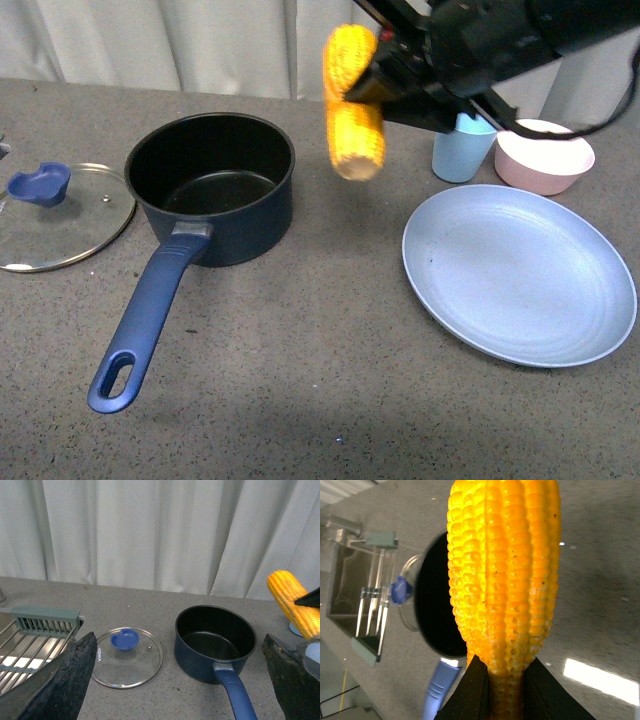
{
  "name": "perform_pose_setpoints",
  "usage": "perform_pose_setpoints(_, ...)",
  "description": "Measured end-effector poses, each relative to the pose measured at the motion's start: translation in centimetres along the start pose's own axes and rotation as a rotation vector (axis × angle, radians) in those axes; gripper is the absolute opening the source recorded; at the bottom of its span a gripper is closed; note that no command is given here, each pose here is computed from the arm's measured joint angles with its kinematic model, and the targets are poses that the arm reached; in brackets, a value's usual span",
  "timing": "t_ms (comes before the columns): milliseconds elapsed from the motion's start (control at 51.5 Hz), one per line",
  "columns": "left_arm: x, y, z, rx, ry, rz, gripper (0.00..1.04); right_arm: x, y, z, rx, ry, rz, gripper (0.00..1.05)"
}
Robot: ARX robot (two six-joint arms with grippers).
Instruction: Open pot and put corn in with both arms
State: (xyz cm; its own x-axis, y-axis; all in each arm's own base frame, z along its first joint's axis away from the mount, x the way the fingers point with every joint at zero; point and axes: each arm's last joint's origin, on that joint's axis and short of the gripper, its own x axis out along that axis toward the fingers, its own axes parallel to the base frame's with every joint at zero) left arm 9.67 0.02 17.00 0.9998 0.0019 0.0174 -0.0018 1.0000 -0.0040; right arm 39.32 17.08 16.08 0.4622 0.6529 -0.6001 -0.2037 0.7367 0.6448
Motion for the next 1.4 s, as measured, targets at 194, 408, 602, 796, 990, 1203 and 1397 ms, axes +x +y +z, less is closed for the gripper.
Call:
perform_pose_setpoints(194, 0.0, 0.0, 0.0, 0.000, 0.000, 0.000, 0.98, 4.6, 3.2, 0.5, -0.023, 0.064, 0.028, 0.11)
perform_pose_setpoints(408, 0.0, 0.0, 0.0, 0.000, 0.000, 0.000, 0.98, 7.9, 4.3, 1.4, -0.059, 0.071, 0.007, 0.23)
perform_pose_setpoints(602, 0.0, 0.0, 0.0, 0.000, 0.000, 0.000, 0.98, 8.4, 4.8, 1.7, -0.064, 0.079, 0.011, 0.71)
perform_pose_setpoints(796, 0.0, 0.0, 0.0, 0.000, 0.000, 0.000, 0.98, 8.3, 4.6, 1.4, -0.066, 0.074, 0.006, 0.97)
perform_pose_setpoints(990, 0.0, 0.0, 0.0, 0.000, 0.000, 0.000, 0.98, 5.9, 3.7, 0.1, -0.142, -0.030, -0.091, 0.95)
perform_pose_setpoints(1203, 0.0, 0.0, 0.0, 0.000, 0.000, 0.000, 0.98, -2.1, 0.1, -2.1, -0.294, -0.243, -0.342, 0.95)
perform_pose_setpoints(1397, 0.0, 0.0, 0.0, 0.000, 0.000, 0.000, 0.98, -8.1, -3.7, -6.5, -0.344, -0.381, -0.550, 0.95)
